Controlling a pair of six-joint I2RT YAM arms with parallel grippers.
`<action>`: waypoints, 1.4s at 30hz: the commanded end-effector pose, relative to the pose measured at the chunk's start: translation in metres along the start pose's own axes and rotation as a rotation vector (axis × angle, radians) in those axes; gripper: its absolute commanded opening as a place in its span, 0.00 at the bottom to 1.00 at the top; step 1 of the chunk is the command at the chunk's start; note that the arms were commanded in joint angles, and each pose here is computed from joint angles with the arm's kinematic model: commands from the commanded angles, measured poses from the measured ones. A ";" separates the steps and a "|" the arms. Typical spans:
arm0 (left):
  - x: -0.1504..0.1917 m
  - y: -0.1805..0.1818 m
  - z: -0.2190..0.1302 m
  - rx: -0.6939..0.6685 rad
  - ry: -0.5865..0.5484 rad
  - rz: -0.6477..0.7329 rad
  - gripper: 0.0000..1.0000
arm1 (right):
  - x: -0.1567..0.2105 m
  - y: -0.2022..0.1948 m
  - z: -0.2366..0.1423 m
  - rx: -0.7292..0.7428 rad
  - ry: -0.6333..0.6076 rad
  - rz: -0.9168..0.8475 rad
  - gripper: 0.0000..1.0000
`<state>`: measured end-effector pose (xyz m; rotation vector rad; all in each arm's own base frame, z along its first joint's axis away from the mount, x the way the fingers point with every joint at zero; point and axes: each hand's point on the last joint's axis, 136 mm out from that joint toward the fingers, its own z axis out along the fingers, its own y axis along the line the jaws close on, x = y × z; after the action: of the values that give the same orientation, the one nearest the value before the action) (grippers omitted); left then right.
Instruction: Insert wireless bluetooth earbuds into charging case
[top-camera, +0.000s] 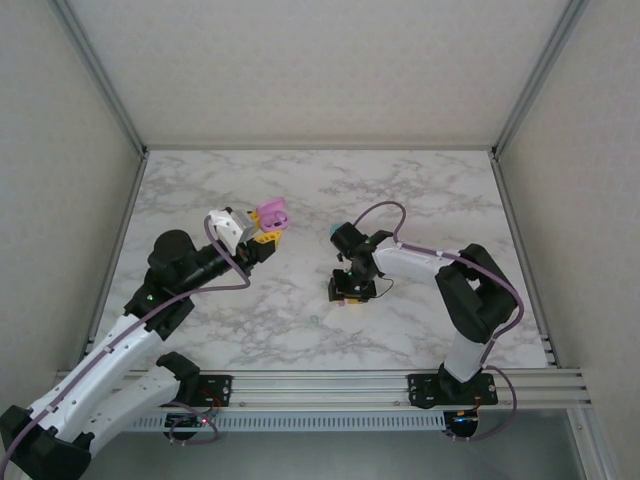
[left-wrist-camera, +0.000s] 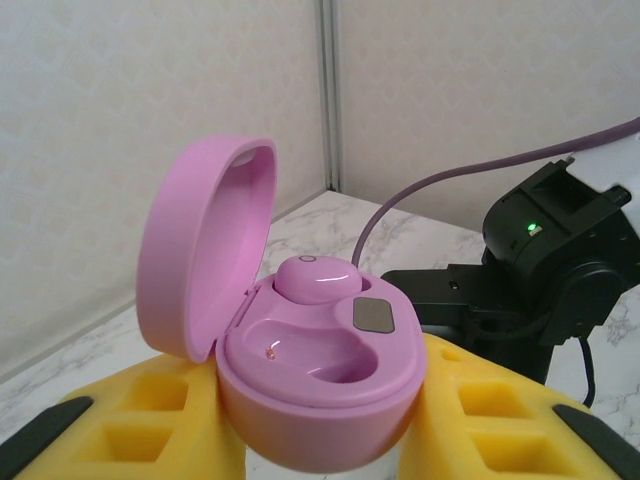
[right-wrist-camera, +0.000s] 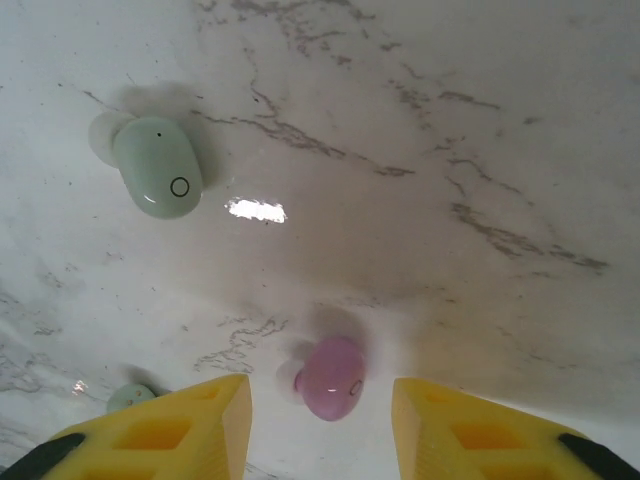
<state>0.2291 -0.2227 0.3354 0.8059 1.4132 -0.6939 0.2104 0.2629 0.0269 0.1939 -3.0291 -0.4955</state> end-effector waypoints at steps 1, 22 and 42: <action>-0.007 -0.006 0.001 0.027 -0.016 0.009 0.20 | 0.002 0.005 0.010 -0.024 0.030 0.019 0.41; -0.008 -0.006 0.003 0.033 -0.012 0.004 0.20 | -0.010 0.023 0.006 -0.003 0.011 -0.026 0.38; -0.005 -0.005 -0.001 0.020 -0.006 0.012 0.20 | -0.020 0.024 0.008 0.141 -0.005 -0.033 0.29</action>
<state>0.2317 -0.2244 0.3258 0.8139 1.4503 -0.6964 0.2284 0.2932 0.0275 0.2521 -3.0665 -0.3672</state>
